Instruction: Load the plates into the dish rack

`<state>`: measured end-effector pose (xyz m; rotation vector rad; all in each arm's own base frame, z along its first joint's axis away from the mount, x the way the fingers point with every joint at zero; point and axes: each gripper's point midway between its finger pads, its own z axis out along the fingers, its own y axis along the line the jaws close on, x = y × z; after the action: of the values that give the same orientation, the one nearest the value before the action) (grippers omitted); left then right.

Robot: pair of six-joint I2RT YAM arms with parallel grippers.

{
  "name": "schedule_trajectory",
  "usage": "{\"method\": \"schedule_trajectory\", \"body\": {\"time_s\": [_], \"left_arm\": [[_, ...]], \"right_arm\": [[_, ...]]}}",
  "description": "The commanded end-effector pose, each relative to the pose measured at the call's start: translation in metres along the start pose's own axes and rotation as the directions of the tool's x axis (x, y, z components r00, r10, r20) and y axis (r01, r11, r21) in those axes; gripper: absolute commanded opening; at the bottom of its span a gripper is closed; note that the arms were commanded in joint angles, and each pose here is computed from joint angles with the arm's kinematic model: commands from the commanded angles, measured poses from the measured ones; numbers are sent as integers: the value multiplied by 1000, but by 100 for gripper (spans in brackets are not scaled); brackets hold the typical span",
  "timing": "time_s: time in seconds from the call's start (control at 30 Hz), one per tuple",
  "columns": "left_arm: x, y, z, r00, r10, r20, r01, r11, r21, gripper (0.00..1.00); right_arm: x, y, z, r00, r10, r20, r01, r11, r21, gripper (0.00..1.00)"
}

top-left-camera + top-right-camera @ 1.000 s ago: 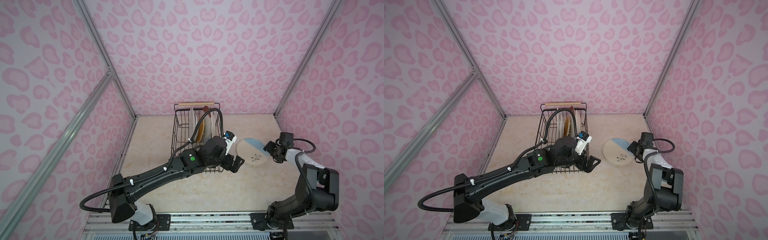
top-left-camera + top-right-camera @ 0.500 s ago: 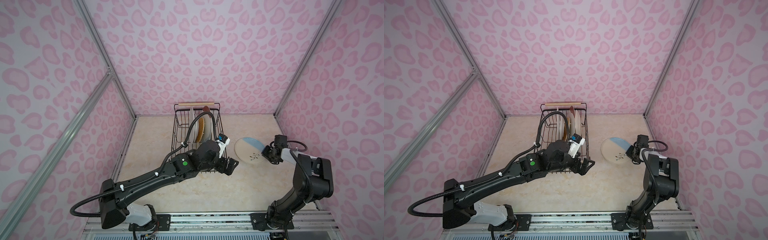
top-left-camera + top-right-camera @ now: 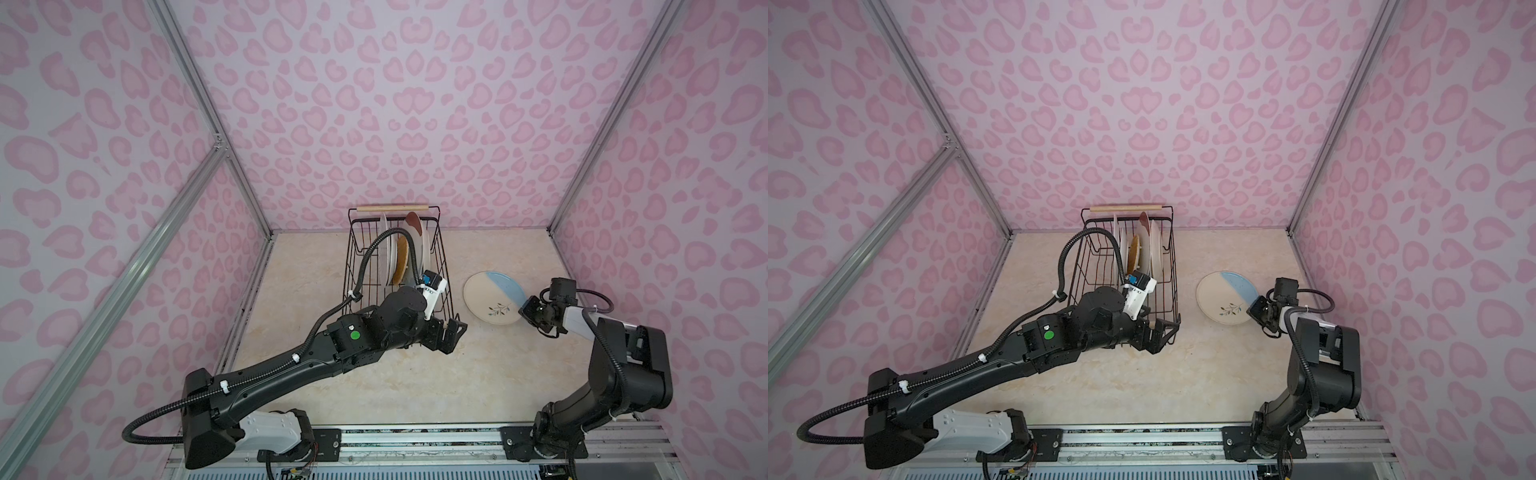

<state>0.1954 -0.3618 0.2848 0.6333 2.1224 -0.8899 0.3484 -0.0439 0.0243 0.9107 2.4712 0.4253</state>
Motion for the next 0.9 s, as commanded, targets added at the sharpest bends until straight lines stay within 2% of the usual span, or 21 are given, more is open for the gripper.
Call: {"method": "schedule_trajectory", "body": {"time_s": [0.0, 0.2, 0.37, 0.47, 0.7, 0.73, 0.77, 0.87], "left_arm": [[-6, -2, 4, 1000, -3, 29, 3, 1000, 9, 100], [-2, -4, 13, 1000, -5, 10, 5, 1000, 22, 100], [5, -17, 22, 999, -26, -28, 28, 995, 90, 100], [7, -30, 29, 999, -24, -38, 29, 991, 133, 100], [12, -78, 55, 997, 6, -77, 11, 977, 214, 99], [20, -82, 63, 996, -1, -94, 21, 977, 213, 99], [11, -92, 65, 997, -16, -76, 33, 973, 230, 99], [14, -99, 81, 994, -84, -67, 97, 969, 228, 99]], "right_arm": [[27, -3, -10, 996, 29, -82, -31, 999, -18, 0], [27, 7, -28, 997, 68, -47, -73, 991, -115, 0], [25, 7, -31, 993, 112, -31, -116, 979, -169, 0], [23, 8, -32, 987, 157, -28, -159, 962, -222, 0], [16, 8, -39, 976, 215, -16, -212, 944, -252, 0], [14, 8, -41, 975, 222, -10, -218, 943, -252, 0], [14, 7, -42, 974, 229, -7, -223, 942, -249, 0], [11, 5, -46, 969, 246, 2, -238, 939, -248, 0]]}}
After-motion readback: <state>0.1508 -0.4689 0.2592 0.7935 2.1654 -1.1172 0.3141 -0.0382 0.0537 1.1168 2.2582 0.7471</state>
